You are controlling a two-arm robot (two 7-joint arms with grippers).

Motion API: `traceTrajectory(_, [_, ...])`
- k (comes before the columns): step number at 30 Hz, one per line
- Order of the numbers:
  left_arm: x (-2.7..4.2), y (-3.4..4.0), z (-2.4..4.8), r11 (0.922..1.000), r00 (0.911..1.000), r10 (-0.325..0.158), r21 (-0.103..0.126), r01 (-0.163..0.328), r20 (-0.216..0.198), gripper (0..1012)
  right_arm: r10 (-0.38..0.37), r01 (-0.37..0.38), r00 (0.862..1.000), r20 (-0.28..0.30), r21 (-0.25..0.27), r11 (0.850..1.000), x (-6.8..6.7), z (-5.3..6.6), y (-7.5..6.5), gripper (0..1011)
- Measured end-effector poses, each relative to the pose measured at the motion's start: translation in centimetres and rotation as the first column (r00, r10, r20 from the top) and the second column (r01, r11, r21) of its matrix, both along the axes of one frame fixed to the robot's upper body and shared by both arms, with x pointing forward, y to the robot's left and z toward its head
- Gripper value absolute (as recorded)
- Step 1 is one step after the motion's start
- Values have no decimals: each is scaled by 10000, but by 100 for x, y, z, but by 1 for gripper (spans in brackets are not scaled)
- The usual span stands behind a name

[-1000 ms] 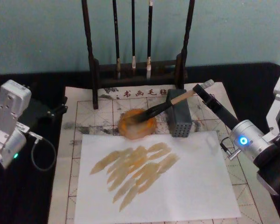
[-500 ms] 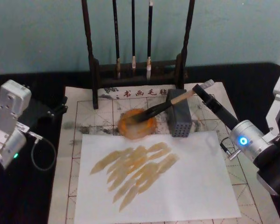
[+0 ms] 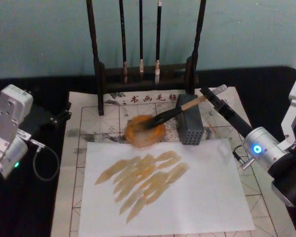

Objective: Pick up the brush from the inkstone, write on the paper, then place the brush back to its original position.

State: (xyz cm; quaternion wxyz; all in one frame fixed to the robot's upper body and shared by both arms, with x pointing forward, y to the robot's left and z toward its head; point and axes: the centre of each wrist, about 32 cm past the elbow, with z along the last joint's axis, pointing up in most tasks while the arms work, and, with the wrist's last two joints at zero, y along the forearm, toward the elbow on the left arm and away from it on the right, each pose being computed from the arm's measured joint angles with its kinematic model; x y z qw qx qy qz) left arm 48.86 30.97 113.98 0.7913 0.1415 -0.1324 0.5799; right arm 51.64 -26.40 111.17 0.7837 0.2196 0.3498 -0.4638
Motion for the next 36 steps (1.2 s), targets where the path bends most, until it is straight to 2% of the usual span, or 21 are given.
traceTrajectory(11, [0,0,0,10000,10000,0,0,0,1,1001,0,0,10000,1,4,10000,0,0,0,993])
traceTrajectory(28, [0,0,0,10000,10000,0,0,0,1,1001,-9,9,10000,8,3,10000,0,1,-1,1000])
traceTrajectory(36, [0,0,0,10000,10000,0,0,0,0,1001,27,-26,9999,111,-42,10000,-20,13,-48,1000])
